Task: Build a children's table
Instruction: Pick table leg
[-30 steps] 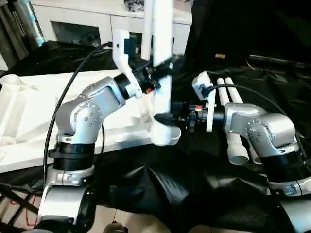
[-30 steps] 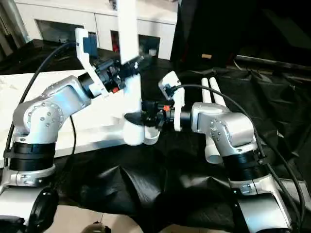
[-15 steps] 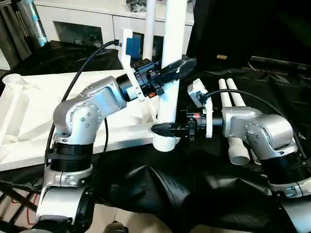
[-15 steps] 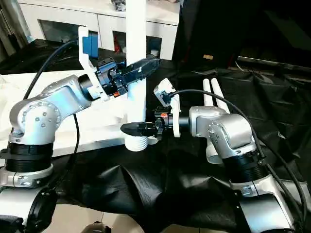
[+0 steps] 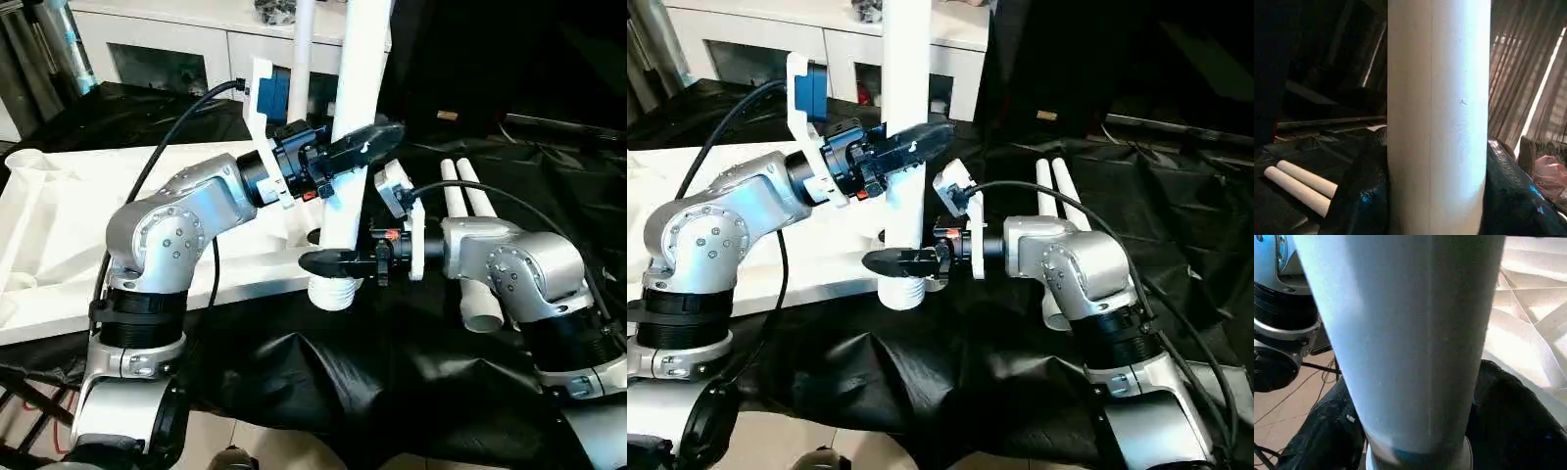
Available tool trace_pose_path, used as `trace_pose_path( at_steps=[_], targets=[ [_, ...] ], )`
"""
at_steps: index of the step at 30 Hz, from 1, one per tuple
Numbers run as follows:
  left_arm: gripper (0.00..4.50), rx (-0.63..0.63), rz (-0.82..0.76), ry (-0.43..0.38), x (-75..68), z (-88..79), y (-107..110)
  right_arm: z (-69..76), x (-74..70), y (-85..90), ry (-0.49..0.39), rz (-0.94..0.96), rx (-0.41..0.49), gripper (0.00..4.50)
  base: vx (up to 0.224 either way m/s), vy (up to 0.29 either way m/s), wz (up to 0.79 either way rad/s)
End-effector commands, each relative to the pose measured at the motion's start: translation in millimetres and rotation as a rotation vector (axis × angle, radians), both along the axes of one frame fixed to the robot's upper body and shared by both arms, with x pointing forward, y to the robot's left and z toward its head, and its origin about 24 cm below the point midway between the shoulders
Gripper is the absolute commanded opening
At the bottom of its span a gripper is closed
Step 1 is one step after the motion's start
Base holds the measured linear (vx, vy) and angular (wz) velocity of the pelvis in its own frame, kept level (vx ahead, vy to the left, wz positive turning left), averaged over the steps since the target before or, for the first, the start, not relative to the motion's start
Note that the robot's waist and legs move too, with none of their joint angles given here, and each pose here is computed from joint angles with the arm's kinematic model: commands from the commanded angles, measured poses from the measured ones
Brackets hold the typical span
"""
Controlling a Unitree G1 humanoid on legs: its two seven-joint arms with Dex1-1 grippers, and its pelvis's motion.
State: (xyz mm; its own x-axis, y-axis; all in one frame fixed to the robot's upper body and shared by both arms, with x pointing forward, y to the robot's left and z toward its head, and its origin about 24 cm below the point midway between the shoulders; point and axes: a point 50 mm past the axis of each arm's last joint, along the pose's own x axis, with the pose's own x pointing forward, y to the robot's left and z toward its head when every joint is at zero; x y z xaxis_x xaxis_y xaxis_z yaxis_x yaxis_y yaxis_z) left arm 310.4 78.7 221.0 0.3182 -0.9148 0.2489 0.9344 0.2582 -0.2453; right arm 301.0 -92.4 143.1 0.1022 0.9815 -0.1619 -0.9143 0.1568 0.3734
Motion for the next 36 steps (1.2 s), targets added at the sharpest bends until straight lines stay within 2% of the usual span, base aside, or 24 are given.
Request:
trace_pose_path(
  at_steps=[1, 3, 15, 18, 19, 22, 24, 27, 30, 32, 36],
  targets=[
    [1.82, 0.007, -0.037, -0.014, -3.2, 2.8, -5.1, 3.0, 2.1, -6.2, -0.007, -0.026, 0.006, 3.17, 0.000, 0.000, 0.00],
    [1.82, 0.008, -0.039, -0.015, -3.1, 2.7, -5.0, 2.6, 2.1, -6.8, -0.004, -0.027, 0.006, 3.17, 0.000, 0.000, 0.00],
    [1.82, 0.016, -0.054, -0.017, -4.1, 1.7, -5.4, 2.3, 2.6, -6.6, 0.007, -0.034, 0.016, 2.14, 0.000, 0.000, 0.00],
    [1.82, 0.025, -0.045, -0.021, -4.0, 0.8, -5.2, 1.9, 2.6, -6.6, 0.008, -0.036, 0.016, 2.08, 0.000, 0.000, 0.00],
    [1.82, 0.056, -0.038, -0.056, -5.8, -0.7, -5.5, 1.6, 2.6, -6.4, 0.009, -0.038, 0.017, 2.03, 0.000, 0.000, 0.00],
    [1.82, 0.053, -0.023, -0.053, -4.8, -1.3, -5.8, 1.5, 3.0, -6.2, 0.009, -0.041, 0.018, 2.02, 0.000, 0.000, 0.00],
    [2.52, 0.028, -0.011, -0.033, -3.1, -1.5, -5.2, 1.2, 2.9, -5.8, 0.010, -0.045, 0.022, 2.01, 0.000, 0.000, 0.00],
    [2.60, -0.004, 0.007, -0.029, -1.6, -0.1, -3.2, 0.9, 2.4, -5.3, 0.011, -0.051, 0.028, 2.00, 0.000, 0.000, 0.00],
    [2.99, -0.081, 0.143, -0.089, 4.9, 5.0, 4.1, 1.0, 2.7, -4.8, 0.008, -0.071, 0.049, 1.95, 0.000, 0.000, 0.00],
    [2.99, -0.140, 0.240, -0.114, 7.8, 9.0, 8.3, 1.5, 3.6, -4.5, 0.004, -0.089, 0.068, 1.94, 0.000, 0.000, 0.00],
    [2.99, -0.251, 0.347, -0.101, 10.3, 17.1, 14.6, 2.3, 8.4, -3.6, -0.009, -0.153, 0.101, 1.93, 0.000, 0.000, 0.00]
  ],
)
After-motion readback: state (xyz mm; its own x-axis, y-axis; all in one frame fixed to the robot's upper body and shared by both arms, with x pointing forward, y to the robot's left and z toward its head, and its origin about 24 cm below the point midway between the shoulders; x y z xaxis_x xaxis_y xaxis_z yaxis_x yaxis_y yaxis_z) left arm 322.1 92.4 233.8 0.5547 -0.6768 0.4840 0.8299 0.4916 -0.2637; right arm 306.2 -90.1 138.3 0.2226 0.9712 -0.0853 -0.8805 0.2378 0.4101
